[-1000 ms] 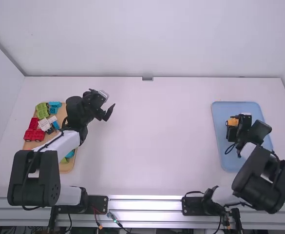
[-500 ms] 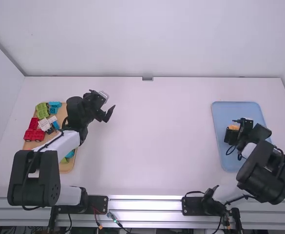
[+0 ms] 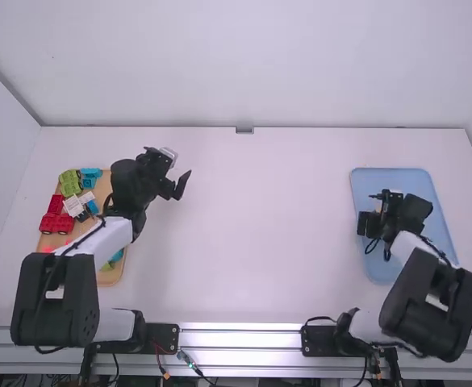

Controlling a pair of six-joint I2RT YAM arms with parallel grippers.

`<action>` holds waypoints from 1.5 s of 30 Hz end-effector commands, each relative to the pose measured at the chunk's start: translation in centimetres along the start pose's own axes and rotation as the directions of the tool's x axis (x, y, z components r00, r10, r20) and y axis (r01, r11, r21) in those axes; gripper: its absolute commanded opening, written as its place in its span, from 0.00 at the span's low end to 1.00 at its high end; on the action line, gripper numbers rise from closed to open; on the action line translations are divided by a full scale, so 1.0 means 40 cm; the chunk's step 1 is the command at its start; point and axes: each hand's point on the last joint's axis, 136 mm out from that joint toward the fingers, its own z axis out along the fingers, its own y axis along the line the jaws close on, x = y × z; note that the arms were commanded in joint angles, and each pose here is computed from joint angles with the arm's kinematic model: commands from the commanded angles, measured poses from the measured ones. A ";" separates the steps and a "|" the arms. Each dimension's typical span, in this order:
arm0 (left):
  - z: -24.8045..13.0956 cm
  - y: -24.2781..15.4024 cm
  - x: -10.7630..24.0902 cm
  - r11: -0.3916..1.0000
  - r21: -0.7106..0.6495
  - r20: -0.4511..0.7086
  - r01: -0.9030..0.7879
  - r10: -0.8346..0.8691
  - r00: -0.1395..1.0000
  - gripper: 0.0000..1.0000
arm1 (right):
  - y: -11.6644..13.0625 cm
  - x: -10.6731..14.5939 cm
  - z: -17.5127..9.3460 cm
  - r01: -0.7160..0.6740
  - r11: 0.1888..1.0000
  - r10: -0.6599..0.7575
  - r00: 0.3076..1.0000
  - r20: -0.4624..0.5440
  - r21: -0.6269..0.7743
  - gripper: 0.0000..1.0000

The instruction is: Assemble lego blocks to make yellow taxi

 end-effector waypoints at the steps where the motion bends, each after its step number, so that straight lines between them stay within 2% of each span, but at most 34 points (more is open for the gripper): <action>1: -0.030 0.021 -0.040 0.990 -0.139 -0.002 0.018 -0.018 1.000 0.99 | 0.017 -0.122 -0.070 0.058 0.998 -0.062 0.991 0.116 0.033 0.99; 2: -0.044 0.025 -0.049 0.978 -0.205 -0.015 0.038 -0.042 0.999 0.99 | 0.053 -0.150 -0.097 0.096 0.995 -0.097 0.985 0.144 0.018 0.99; 5: -0.067 0.012 -0.075 0.962 -0.263 -0.007 0.067 -0.071 0.997 0.99 | 0.127 -0.205 -0.153 0.169 0.986 -0.163 0.962 0.220 -0.010 0.99; 10: -0.124 -0.038 -0.144 0.971 -0.235 0.042 0.053 -0.044 0.998 0.99 | 0.259 -0.284 -0.270 0.296 0.954 -0.257 0.886 0.387 -0.045 0.99; 11: -0.125 -0.039 -0.146 0.971 -0.234 0.045 0.053 -0.044 0.998 0.99 | 0.263 -0.286 -0.273 0.301 0.953 -0.260 0.883 0.391 -0.046 0.99; 12: -0.141 -0.047 -0.173 0.972 -0.228 0.081 0.065 -0.048 0.996 0.99 | 0.299 -0.299 -0.306 0.333 0.941 -0.277 0.857 0.434 -0.057 0.99; 16: -0.177 -0.044 -0.212 0.961 -0.220 0.155 0.167 -0.134 0.979 0.99 | 0.367 -0.318 -0.370 0.393 0.916 -0.302 0.805 0.511 -0.078 0.99; 22: -0.213 -0.038 -0.250 0.955 -0.218 0.214 0.198 -0.152 0.965 0.99 | 0.431 -0.325 -0.430 0.483 0.872 -0.356 0.732 0.581 -0.076 0.99; 24: -0.220 -0.036 -0.246 0.954 -0.216 0.215 0.207 -0.160 0.963 0.98 | 0.429 -0.325 -0.436 0.486 0.871 -0.361 0.723 0.589 -0.062 0.98; 29: -0.235 -0.030 -0.188 0.945 -0.204 0.180 0.255 -0.220 0.959 0.93 | 0.368 -0.325 -0.436 0.389 0.921 -0.305 0.744 0.594 -0.014 0.93; 36: -0.271 -0.010 -0.059 0.928 -0.237 0.090 0.287 -0.274 0.958 0.83 | 0.266 -0.265 -0.415 0.210 0.977 -0.186 0.806 0.561 0.021 0.83; 40: -0.306 0.013 0.045 0.901 -0.305 0.023 0.307 -0.316 0.949 0.76 | 0.261 -0.215 -0.405 0.141 0.990 -0.107 0.821 0.560 -0.016 0.76; 45: -0.331 -0.033 0.167 0.900 -0.309 -0.077 0.309 -0.347 0.935 0.65 | 0.265 -0.147 -0.386 0.053 0.996 -0.002 0.832 0.555 -0.076 0.65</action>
